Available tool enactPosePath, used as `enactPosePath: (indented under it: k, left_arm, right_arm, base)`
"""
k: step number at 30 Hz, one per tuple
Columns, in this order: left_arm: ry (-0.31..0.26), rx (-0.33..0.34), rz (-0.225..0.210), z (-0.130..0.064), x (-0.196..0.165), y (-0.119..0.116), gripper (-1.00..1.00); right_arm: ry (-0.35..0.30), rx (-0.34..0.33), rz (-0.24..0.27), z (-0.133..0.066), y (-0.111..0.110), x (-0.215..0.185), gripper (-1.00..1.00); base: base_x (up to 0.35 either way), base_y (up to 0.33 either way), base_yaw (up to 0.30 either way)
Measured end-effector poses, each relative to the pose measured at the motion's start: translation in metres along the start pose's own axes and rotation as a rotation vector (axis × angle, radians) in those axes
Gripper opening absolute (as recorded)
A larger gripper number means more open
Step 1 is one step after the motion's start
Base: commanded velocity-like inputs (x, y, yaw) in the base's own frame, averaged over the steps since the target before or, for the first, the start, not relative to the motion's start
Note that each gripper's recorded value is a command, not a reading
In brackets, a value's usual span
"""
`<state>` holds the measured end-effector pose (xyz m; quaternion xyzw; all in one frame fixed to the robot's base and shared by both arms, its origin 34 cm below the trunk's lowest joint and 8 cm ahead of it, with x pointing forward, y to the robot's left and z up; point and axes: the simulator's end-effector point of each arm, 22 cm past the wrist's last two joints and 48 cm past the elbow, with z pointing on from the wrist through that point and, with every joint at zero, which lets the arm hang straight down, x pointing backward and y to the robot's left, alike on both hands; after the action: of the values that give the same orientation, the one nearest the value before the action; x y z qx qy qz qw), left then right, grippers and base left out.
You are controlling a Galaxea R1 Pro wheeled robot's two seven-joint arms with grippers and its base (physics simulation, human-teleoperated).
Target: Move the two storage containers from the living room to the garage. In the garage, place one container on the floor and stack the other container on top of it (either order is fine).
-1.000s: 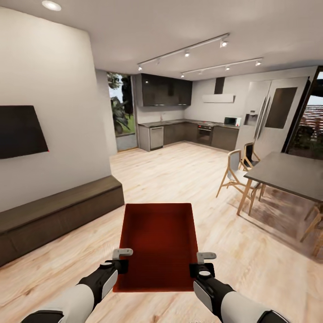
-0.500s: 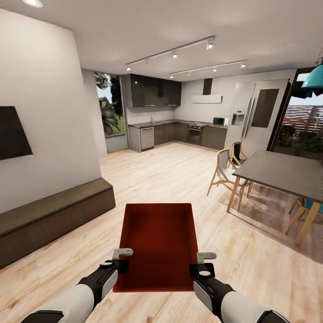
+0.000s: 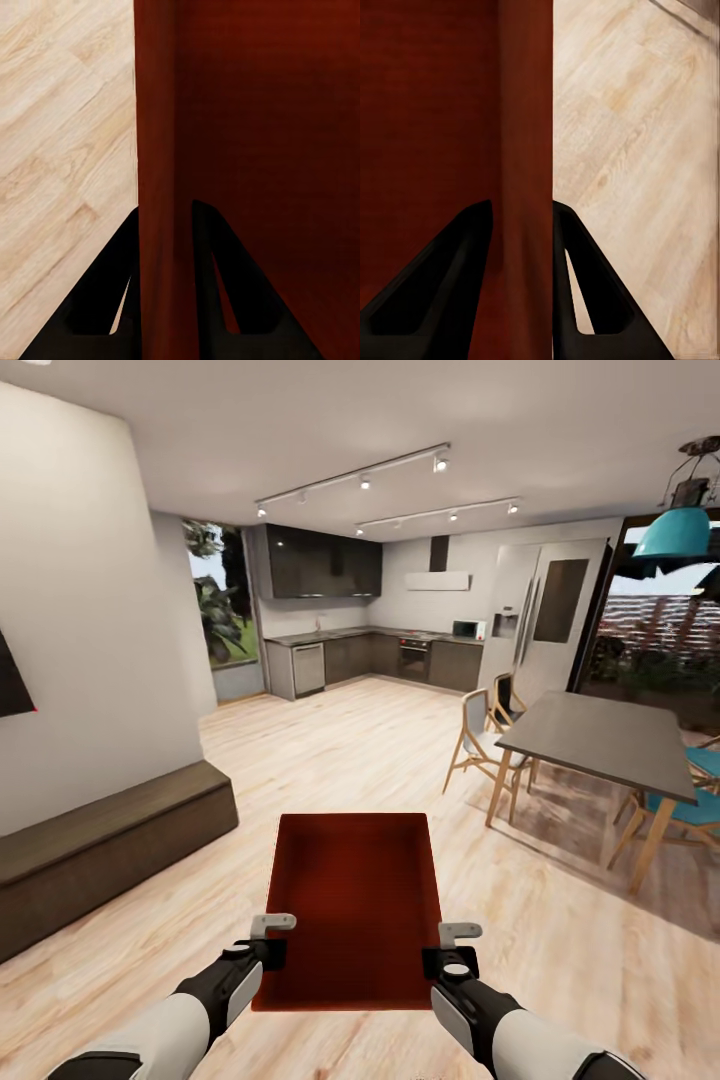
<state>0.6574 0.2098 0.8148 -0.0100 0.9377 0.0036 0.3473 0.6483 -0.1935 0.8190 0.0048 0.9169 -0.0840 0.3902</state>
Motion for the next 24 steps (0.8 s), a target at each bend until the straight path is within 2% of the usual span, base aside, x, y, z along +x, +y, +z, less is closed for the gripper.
enactPosePath:
  k: [24]
  left_arm:
    - [0.0,0.0,0.0,0.0,0.0,-0.0001,-1.0]
  right_arm:
    - [0.0,0.0,0.0,0.0,-0.0001,0.0,-1.0]
  base:
    - [0.0,0.0,-0.242]
